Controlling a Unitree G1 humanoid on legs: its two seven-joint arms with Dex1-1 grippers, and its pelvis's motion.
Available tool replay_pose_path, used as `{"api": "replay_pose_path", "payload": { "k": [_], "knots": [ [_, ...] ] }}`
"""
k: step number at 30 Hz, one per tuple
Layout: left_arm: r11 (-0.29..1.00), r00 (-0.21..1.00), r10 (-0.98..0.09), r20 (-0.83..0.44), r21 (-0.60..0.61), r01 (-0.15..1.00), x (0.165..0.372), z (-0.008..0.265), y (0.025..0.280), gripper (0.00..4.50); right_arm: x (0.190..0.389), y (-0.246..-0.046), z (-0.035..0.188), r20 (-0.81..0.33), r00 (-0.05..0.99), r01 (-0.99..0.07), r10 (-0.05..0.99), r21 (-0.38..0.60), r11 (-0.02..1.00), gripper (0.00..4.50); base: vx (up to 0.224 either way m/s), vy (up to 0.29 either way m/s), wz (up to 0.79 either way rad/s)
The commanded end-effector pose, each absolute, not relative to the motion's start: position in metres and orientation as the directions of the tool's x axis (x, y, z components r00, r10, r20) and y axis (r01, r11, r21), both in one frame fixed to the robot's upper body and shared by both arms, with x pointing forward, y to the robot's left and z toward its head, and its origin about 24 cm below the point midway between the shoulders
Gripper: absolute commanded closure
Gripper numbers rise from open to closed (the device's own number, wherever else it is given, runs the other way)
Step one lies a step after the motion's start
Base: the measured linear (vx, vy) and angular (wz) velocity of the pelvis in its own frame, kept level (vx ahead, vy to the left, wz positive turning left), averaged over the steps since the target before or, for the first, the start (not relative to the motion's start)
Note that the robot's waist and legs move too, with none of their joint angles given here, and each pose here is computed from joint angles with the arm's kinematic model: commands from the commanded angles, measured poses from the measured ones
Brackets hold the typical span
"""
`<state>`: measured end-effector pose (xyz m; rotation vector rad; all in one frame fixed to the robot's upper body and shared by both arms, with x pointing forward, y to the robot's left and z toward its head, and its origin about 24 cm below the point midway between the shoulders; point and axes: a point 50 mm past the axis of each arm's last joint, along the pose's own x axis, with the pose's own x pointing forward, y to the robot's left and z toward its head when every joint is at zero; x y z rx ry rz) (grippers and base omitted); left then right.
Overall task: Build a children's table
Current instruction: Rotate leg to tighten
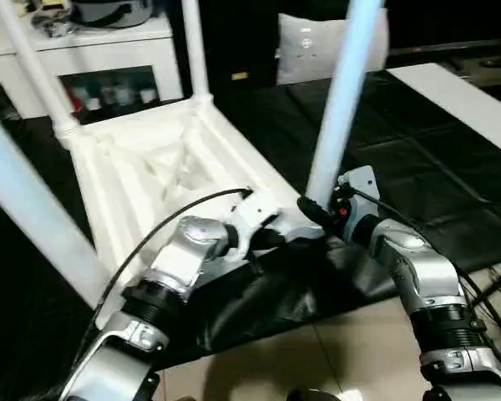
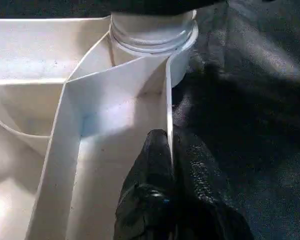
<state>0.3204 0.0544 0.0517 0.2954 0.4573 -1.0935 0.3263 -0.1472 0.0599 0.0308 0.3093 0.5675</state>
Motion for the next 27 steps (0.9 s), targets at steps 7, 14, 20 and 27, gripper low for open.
{"api": "replay_pose_path", "payload": {
  "k": [7, 14, 20, 27],
  "knots": [
    [0.329, 0.339, -0.828, -0.446, 0.102, 0.939, 0.323, 0.069, 0.050, 4.50, 0.312, -0.144, 0.061, -0.265, 0.698, -0.652, 0.666, 0.150, 0.743, 1.03, 0.000, 0.000, 0.00],
    [0.140, 0.180, -0.843, -0.507, 0.116, 0.983, 0.315, 0.063, 0.070, 4.50, 0.302, -0.175, 0.072, -0.306, 0.534, -0.809, 0.788, 0.085, 0.581, 0.36, 0.000, 0.000, 0.00],
    [-0.105, -0.029, -0.816, -0.578, 0.099, 0.990, 0.304, 0.062, 0.087, 4.50, 0.294, -0.192, 0.079, -0.370, 0.361, -0.914, 0.856, 0.041, 0.403, 0.09, 0.000, 0.000, 0.00],
    [-0.252, -0.163, -0.746, -0.645, 0.048, 0.967, 0.295, 0.059, 0.097, 4.50, 0.283, -0.192, 0.080, -0.383, 0.176, -0.962, 0.907, 0.129, 0.241, 0.44, 0.000, 0.000, 0.00]
  ]
}}
